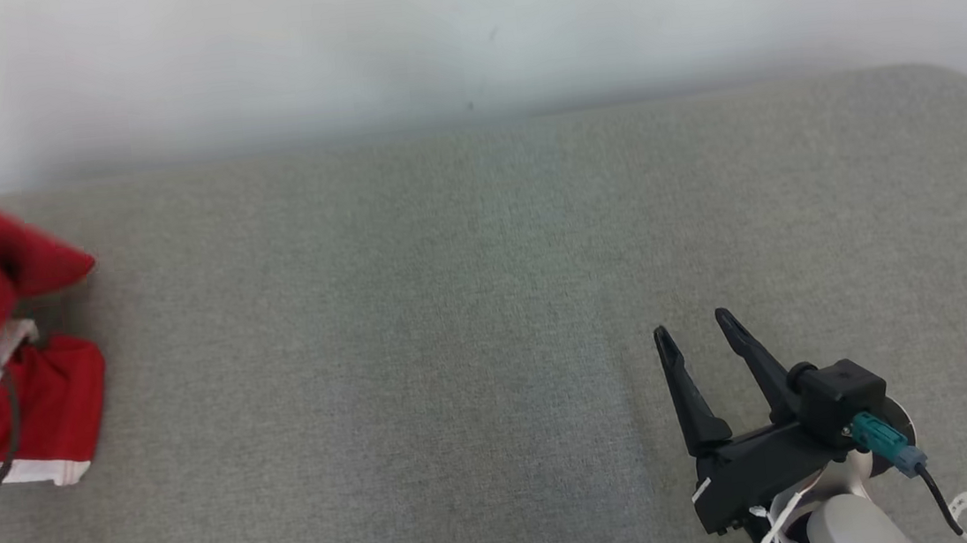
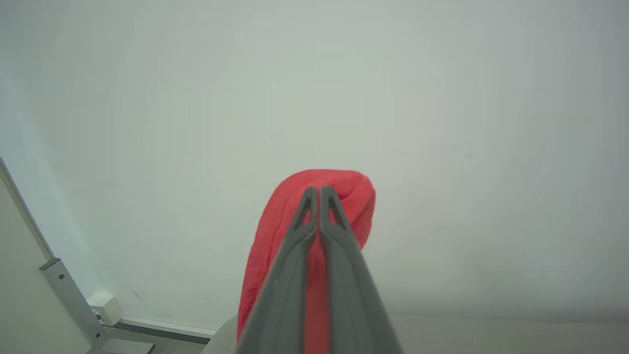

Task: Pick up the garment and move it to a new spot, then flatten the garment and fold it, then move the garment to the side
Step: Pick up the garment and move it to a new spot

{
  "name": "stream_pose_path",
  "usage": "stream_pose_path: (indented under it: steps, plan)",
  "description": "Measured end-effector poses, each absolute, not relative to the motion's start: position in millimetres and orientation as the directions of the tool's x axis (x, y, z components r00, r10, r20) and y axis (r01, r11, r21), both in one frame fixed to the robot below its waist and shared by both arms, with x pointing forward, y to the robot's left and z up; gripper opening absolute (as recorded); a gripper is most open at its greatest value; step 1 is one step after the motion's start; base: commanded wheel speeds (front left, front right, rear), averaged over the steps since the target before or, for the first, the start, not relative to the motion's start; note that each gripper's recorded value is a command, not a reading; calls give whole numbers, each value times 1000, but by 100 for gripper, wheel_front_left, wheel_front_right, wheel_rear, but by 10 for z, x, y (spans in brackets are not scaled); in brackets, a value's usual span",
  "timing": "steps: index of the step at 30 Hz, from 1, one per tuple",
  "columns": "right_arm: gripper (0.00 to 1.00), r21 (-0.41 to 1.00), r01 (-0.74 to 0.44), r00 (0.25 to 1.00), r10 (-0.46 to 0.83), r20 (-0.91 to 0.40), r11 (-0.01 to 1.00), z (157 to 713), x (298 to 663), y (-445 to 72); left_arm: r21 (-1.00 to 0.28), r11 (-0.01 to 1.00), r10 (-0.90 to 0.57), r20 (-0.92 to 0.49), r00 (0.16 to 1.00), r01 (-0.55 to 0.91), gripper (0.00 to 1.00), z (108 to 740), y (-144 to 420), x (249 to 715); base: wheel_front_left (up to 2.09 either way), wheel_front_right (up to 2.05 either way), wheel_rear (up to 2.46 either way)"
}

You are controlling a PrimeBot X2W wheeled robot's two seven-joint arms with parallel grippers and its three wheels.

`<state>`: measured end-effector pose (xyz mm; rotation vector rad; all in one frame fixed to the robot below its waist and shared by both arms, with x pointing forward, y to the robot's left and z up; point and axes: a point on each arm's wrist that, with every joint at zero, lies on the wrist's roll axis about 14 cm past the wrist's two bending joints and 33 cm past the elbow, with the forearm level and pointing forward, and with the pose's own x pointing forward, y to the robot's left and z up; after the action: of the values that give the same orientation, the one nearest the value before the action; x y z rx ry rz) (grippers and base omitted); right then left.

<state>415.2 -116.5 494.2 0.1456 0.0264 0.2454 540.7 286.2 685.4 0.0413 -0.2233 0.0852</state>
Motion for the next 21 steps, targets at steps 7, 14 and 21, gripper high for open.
stream_pose_path:
  steps: [7, 14, 21]
  plan:
    - [100, 173, -204, 979, 204, 18, 963, 5010, 4056, -1286, 116, 988, -144, 425, 894, 104, 0, 7863, 1954, 5244, 0, 0, 0]
    - [100, 193, -126, 992, 129, -3, 973, 4915, 3888, -1538, 188, 930, -366, 508, 780, 315, 0, 8376, 946, 4999, 0, 0, 0]
    - [100, 202, -42, 999, 42, 1, 978, 4906, 3743, -1821, 215, 859, -502, 536, 679, 465, 0, 8614, 218, 4817, 0, 0, 0]
